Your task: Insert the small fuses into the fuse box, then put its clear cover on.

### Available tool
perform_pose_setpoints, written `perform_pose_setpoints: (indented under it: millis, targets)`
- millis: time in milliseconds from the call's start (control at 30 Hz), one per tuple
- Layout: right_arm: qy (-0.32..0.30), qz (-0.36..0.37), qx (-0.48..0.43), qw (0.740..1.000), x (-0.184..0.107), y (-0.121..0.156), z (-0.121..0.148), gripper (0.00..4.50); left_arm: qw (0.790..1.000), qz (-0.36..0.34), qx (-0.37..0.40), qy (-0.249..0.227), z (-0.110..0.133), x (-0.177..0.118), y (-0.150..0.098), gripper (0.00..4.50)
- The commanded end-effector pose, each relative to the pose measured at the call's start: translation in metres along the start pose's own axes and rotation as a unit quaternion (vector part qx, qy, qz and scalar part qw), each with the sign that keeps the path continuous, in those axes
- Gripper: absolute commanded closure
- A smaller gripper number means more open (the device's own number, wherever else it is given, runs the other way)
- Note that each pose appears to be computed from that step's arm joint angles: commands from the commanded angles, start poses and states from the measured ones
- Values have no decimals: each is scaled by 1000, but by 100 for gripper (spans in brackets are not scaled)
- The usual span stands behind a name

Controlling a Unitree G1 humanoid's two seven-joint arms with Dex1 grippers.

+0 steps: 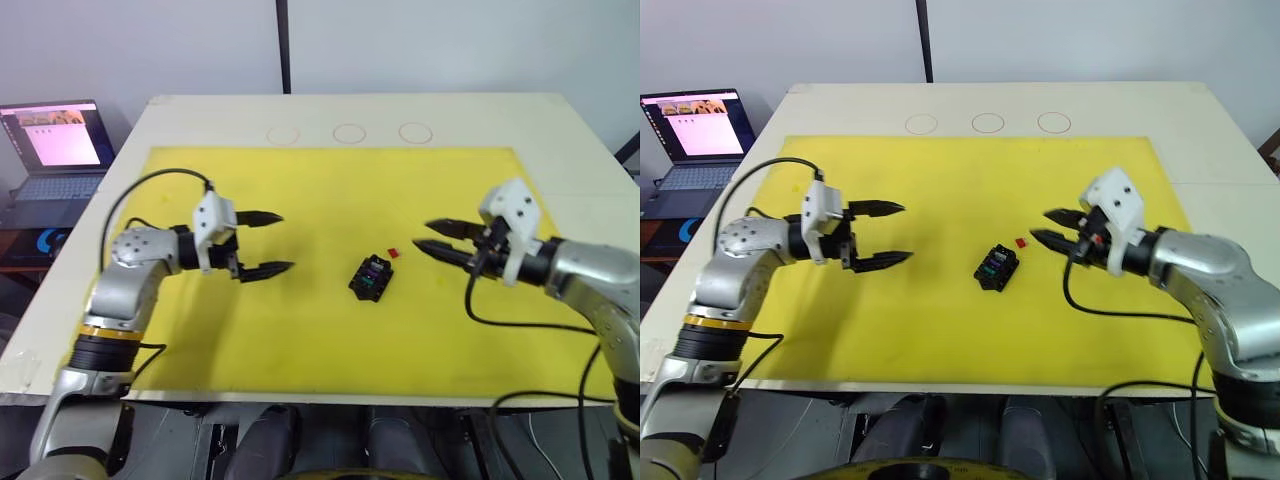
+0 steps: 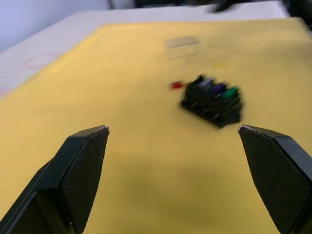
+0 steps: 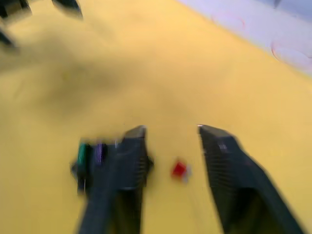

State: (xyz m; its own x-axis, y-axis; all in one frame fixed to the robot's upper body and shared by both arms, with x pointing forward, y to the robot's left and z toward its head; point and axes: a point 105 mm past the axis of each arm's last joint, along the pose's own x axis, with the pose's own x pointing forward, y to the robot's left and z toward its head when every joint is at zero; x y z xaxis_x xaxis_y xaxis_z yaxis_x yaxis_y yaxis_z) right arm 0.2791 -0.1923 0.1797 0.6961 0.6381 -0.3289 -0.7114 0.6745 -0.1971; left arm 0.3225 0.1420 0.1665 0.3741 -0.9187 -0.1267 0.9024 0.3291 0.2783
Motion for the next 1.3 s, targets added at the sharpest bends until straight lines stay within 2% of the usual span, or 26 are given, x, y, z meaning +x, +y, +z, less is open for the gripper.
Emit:
perform_pose_setpoints:
  millis: [33,133,167,300,433,600,733,867,933,1033,1167,1300]
  targets:
    - [0,-57,-31,998,-31,-17,2,129,998,61,12,11,-1,-23,17,0]
    - [17,-113,-41,993,-57,-31,-7,20,994,106,1,30,-10,-43,24,0]
    - [26,-127,-47,990,-64,-34,-11,1,992,117,-3,34,-13,-48,25,0]
    - [63,-180,-59,980,-94,-45,-35,1,984,168,-12,50,-22,-70,33,0]
    - [56,-197,-50,978,-100,-49,-45,1,980,192,-10,55,-24,-78,37,0]
    - [31,-167,-42,985,-83,-46,-32,1,984,172,-2,42,-14,-68,35,0]
    - [-8,-148,9,989,-66,-48,-12,1,992,127,13,10,10,-51,27,0]
    - [-24,-69,153,985,-35,-30,-8,1,999,35,36,-18,35,-24,5,0]
    - [-23,1,218,976,-17,-14,-5,1,998,-22,42,-30,45,-9,-13,0]
    - [-30,55,317,946,4,-6,-2,1,994,-86,44,-45,53,6,-35,0]
    - [-25,70,396,915,25,-3,-7,1,989,-129,56,-50,54,17,-53,0]
    - [-18,68,444,893,37,-1,-17,1,988,-132,53,-54,50,22,-57,0]
